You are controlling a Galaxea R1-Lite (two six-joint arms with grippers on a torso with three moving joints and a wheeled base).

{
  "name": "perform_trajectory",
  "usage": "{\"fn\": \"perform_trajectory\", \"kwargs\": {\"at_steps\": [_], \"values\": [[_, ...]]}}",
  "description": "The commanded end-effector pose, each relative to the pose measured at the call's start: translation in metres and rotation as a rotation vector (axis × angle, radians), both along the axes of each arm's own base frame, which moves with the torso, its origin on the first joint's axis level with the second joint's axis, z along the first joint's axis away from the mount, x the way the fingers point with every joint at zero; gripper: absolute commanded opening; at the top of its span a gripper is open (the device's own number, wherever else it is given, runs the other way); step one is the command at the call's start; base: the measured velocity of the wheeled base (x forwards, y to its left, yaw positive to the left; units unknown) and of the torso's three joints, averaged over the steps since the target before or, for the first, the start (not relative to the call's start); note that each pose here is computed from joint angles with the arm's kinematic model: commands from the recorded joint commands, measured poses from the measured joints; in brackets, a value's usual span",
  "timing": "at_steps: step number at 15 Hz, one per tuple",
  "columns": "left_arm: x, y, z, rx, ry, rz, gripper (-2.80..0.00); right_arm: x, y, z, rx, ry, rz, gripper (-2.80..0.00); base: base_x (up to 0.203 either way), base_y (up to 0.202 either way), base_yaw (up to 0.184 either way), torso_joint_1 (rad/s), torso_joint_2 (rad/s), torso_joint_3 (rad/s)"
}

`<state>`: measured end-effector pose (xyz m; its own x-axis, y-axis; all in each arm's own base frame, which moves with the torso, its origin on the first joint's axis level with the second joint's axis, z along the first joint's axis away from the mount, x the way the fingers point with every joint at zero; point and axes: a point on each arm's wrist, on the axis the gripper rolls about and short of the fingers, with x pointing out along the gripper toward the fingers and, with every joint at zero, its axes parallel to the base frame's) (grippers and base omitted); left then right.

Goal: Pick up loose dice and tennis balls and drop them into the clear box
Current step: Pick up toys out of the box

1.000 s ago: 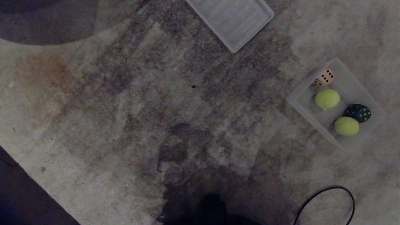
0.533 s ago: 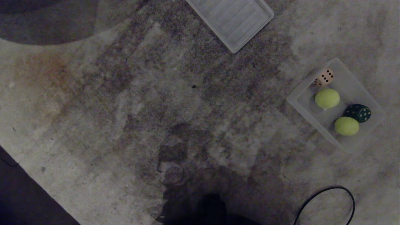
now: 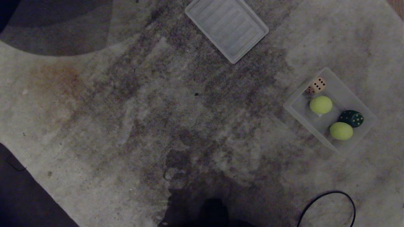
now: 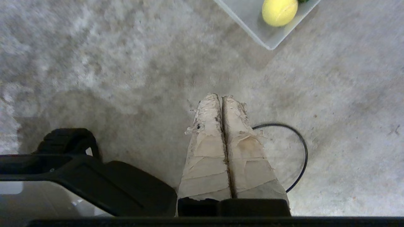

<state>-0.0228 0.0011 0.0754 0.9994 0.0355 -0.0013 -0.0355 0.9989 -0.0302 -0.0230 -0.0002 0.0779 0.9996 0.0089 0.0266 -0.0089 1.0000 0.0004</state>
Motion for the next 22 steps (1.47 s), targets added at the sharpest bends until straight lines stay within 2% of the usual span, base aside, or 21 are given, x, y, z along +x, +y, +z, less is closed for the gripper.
{"fn": "perform_trajectory", "kwargs": {"at_steps": [1,22], "values": [[0.0002,0.0000,-0.0005,0.000,0.003,0.000,-2.80,0.0010,0.0000,-0.0027,0.001,0.012,0.000,-2.80,0.000,0.000,0.000,0.002,0.00,0.201],[0.0002,0.0000,-0.0003,-0.004,0.002,0.001,-2.80,0.0009,0.0000,-0.0024,-0.001,0.011,0.003,-2.80,0.000,0.000,0.000,0.003,0.00,0.203]]}}
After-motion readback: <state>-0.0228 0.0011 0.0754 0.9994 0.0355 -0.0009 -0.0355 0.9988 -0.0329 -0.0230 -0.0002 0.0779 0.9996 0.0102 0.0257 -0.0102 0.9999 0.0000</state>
